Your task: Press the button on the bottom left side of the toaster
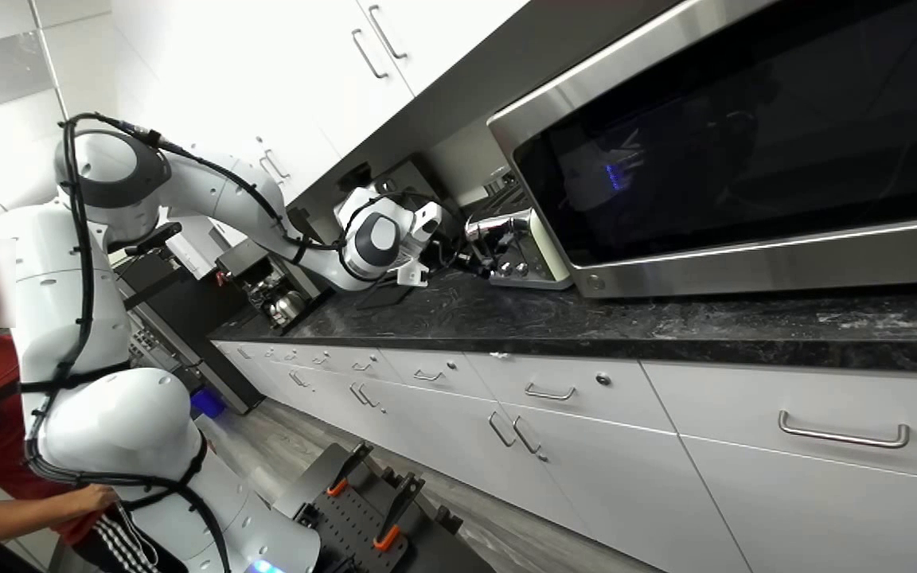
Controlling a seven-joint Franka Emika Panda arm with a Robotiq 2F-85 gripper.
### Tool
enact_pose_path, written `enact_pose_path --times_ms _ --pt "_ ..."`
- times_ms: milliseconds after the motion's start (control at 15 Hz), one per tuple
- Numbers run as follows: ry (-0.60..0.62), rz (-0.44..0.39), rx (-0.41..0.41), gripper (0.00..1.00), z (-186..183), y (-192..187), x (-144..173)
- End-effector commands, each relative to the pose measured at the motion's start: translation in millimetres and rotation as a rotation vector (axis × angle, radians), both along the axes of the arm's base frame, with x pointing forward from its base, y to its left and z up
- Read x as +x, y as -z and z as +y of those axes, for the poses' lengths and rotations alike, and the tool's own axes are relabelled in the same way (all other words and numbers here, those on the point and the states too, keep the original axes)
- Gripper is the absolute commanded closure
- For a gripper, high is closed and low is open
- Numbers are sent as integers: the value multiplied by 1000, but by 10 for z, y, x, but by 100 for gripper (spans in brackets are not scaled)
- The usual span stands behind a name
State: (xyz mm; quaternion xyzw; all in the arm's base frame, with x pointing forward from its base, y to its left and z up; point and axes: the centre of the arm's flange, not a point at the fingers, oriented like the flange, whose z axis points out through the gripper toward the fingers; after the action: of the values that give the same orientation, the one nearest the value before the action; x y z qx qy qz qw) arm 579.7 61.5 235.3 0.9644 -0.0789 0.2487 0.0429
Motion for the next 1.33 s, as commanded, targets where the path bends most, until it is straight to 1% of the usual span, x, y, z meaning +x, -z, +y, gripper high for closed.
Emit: enact_pose_path --times_ms 0,400,600,800,1000,1200,1267 --pt "39 14 -15 100 33 2 82" --pt "44 49 -22 100 2 -26 60" --pt "41 56 -12 100 -15 -32 57" --pt "40 48 8 100 -13 -20 89" --pt "50 8 33 100 22 -9 146" --pt "57 -39 20 100 53 -14 177" --pt "57 -33 12 100 52 -12 180"
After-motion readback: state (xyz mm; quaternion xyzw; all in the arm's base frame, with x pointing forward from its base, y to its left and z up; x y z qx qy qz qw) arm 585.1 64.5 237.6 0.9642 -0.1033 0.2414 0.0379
